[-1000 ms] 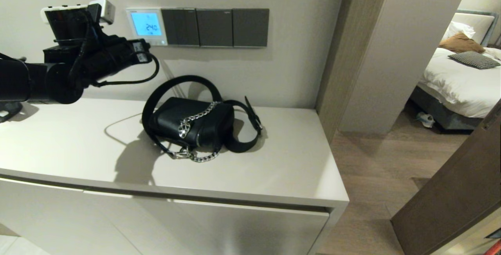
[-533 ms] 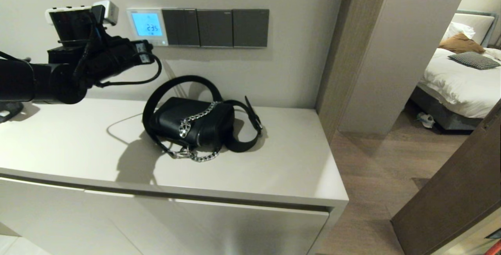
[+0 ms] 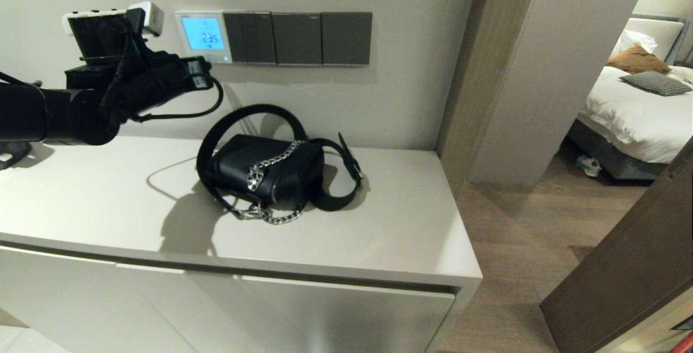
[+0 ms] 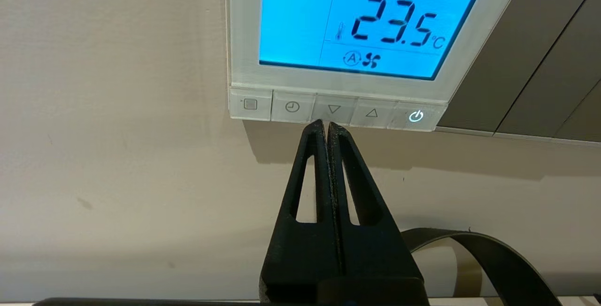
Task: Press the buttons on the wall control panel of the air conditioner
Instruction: Press the temperature decrease button
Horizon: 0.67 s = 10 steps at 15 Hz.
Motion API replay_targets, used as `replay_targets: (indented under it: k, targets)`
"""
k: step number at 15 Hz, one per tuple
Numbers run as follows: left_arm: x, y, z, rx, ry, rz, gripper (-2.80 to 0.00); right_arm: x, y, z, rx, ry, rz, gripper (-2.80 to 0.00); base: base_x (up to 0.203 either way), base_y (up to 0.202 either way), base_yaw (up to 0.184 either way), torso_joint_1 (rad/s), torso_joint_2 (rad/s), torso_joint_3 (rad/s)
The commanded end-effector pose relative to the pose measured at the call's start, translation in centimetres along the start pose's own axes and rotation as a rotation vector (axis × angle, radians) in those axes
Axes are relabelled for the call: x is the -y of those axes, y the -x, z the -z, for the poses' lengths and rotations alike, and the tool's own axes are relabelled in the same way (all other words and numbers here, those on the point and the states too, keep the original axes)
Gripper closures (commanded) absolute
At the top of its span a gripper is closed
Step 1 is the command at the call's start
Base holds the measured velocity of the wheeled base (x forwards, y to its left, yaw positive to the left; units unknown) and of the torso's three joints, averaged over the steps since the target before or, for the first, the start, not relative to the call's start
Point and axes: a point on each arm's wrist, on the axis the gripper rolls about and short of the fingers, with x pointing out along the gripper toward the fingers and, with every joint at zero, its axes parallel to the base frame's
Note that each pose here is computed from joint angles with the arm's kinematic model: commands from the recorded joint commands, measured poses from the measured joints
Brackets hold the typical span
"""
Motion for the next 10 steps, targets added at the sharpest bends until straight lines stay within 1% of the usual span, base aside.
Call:
replay_targets:
  k: [1, 5, 10]
  targets:
    - [0.04, 0.32, -0.52, 0.016, -0.001, 0.001, 0.00, 0.00, -0.01, 0.04, -0.001, 0.000, 0.000, 0.00, 0.000, 0.000, 0.000, 0.000, 0.00, 0.000]
    - [0.03, 0.33, -0.47, 0.017, -0.002, -0.002, 0.00, 0.00, -0.02, 0.09, -0.003, 0.000, 0.000, 0.00, 0.000, 0.000, 0.000, 0.000, 0.00, 0.000]
    - [-0.11, -0.29, 0.22, 0.003, 0.000, -0.003, 0.00, 0.00, -0.01, 0.04, -0.001, 0.000, 0.000, 0.00, 0.000, 0.000, 0.000, 0.000, 0.00, 0.000]
